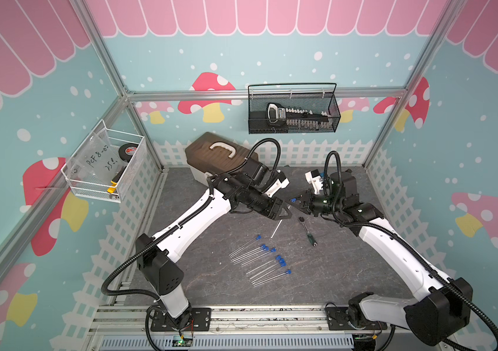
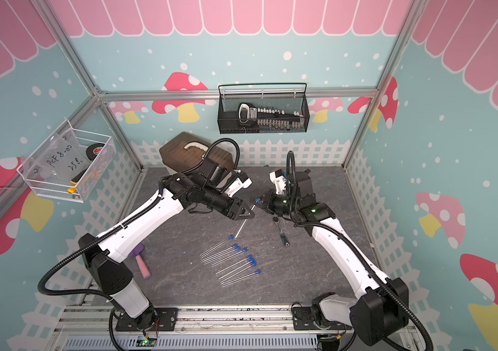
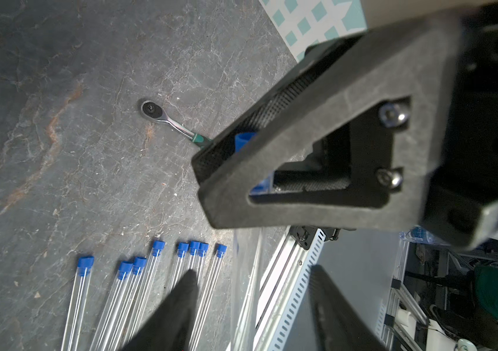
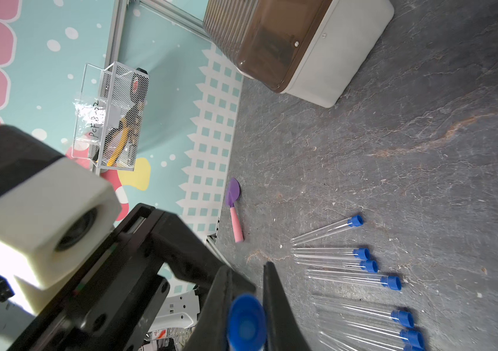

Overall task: Remove stoppers from test tubes
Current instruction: Pick up the test tube at the center of the board.

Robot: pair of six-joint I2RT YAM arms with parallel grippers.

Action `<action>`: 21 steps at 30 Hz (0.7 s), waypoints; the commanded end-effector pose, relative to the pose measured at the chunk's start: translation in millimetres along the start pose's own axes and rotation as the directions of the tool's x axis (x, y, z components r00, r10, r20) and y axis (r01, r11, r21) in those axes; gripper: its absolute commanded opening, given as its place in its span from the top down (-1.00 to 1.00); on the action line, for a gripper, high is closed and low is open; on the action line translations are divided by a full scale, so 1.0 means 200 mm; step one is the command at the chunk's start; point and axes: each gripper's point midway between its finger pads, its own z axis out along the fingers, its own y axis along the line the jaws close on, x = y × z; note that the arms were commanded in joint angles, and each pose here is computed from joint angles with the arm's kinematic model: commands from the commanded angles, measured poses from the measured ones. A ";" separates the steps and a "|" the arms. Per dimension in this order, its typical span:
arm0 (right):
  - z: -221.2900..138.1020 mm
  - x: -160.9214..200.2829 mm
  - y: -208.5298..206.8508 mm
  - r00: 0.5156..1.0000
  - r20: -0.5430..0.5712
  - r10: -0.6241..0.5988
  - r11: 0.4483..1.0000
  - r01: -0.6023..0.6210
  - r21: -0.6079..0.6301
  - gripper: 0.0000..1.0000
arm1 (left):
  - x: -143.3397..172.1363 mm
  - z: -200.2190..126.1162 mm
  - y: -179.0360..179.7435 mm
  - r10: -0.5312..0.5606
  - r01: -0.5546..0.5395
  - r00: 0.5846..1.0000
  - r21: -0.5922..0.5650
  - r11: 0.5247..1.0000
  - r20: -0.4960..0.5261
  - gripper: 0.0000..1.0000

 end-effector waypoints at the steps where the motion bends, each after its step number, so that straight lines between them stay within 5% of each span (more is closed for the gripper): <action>1: -0.03 -0.03 0.05 0.999 0.044 0.005 1.000 -0.004 -0.022 0.78 | -0.02 -0.04 -0.01 0.005 -0.006 0.999 0.019 1.000 0.037 -0.98; 10: -0.02 -0.05 0.09 0.998 0.046 0.046 0.995 -0.042 -0.088 0.78 | 0.01 -0.01 0.03 0.013 -0.014 0.998 0.012 1.000 0.066 -0.95; 16: -0.01 -0.04 0.10 0.998 0.033 0.051 0.994 -0.047 -0.101 0.78 | 0.04 -0.01 0.04 -0.001 -0.001 0.999 0.028 1.000 0.042 0.13; 21: 0.01 -0.03 0.09 0.998 0.018 0.064 0.992 -0.062 -0.108 0.77 | 0.01 -0.02 0.04 0.009 -0.011 0.999 0.021 1.000 0.053 0.34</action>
